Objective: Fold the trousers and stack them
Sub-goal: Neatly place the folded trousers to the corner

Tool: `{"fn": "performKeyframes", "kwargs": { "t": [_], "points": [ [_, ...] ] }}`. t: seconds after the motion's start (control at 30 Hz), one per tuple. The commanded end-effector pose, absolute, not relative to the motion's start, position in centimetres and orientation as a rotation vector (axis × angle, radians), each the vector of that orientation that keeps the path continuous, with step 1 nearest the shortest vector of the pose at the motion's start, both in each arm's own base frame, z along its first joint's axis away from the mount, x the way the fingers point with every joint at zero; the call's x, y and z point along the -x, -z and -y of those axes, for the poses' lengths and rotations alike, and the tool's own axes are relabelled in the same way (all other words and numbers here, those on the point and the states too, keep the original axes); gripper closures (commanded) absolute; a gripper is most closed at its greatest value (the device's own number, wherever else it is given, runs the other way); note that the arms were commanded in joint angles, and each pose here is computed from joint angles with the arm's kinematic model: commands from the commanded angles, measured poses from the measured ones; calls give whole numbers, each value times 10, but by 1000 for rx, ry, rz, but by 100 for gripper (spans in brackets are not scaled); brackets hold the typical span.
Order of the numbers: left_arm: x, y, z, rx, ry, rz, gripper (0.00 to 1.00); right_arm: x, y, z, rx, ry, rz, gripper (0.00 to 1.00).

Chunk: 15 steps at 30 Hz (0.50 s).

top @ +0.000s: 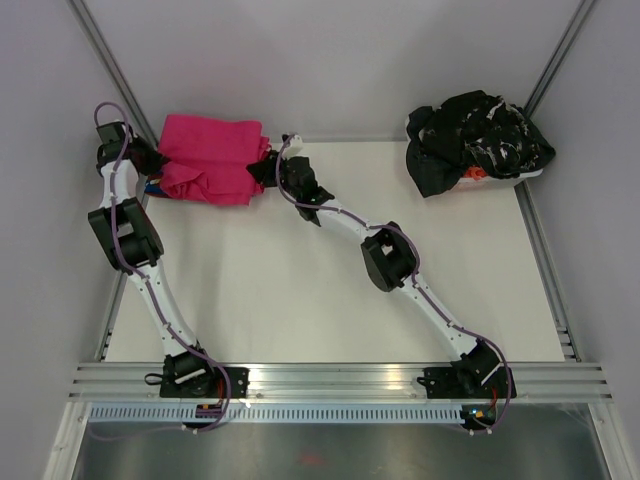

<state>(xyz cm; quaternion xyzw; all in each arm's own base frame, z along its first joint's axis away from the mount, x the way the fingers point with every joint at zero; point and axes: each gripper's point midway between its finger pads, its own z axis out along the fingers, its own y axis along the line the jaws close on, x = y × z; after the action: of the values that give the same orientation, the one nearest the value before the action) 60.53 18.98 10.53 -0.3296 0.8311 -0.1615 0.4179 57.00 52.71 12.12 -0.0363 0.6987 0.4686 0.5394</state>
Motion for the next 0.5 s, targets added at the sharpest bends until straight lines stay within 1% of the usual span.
{"fn": "performKeyframes", "kwargs": {
  "t": [0.0,0.03,0.07,0.1,0.13,0.17,0.2,0.23,0.27,0.3,0.33,0.37,0.4,0.47],
  "points": [
    [-601,-166,-329,926,51,-1707,98,-627,-185,-464,-52,-986,-1449,69],
    [-598,-161,-328,935,45,-1718,98,-627,-195,-462,-45,-988,-1443,59],
    [-593,-174,-331,941,20,-1698,93,-624,-200,-465,-14,-999,-1445,48],
    [-591,-179,-332,942,3,-1691,83,-620,-217,-465,17,-995,-1431,41],
    [-588,-181,-332,946,-8,-1691,71,-617,-227,-466,41,-996,-1426,35],
    [-587,-187,-331,928,-18,-1692,51,-610,-235,-471,97,-1018,-1427,24],
    [-585,-205,-329,901,-19,-1677,47,-607,-245,-470,117,-1016,-1427,18],
    [-582,-210,-327,892,-18,-1678,43,-599,-273,-468,148,-1011,-1406,12],
    [-581,-218,-326,875,-18,-1669,37,-596,-271,-467,176,-1003,-1426,6],
    [-581,-227,-320,846,6,-1663,24,-590,-282,-466,204,-1002,-1423,6],
    [-579,-244,-314,813,22,-1648,16,-581,-313,-460,226,-986,-1399,6],
    [-582,-253,-303,760,62,-1654,4,-578,-305,-458,244,-970,-1432,5],
    [-582,-259,-297,738,75,-1655,3,-567,-329,-453,269,-978,-1421,5],
    [-584,-281,-272,636,109,-1655,2,-561,-329,-446,278,-979,-1460,4]
  ]
}}
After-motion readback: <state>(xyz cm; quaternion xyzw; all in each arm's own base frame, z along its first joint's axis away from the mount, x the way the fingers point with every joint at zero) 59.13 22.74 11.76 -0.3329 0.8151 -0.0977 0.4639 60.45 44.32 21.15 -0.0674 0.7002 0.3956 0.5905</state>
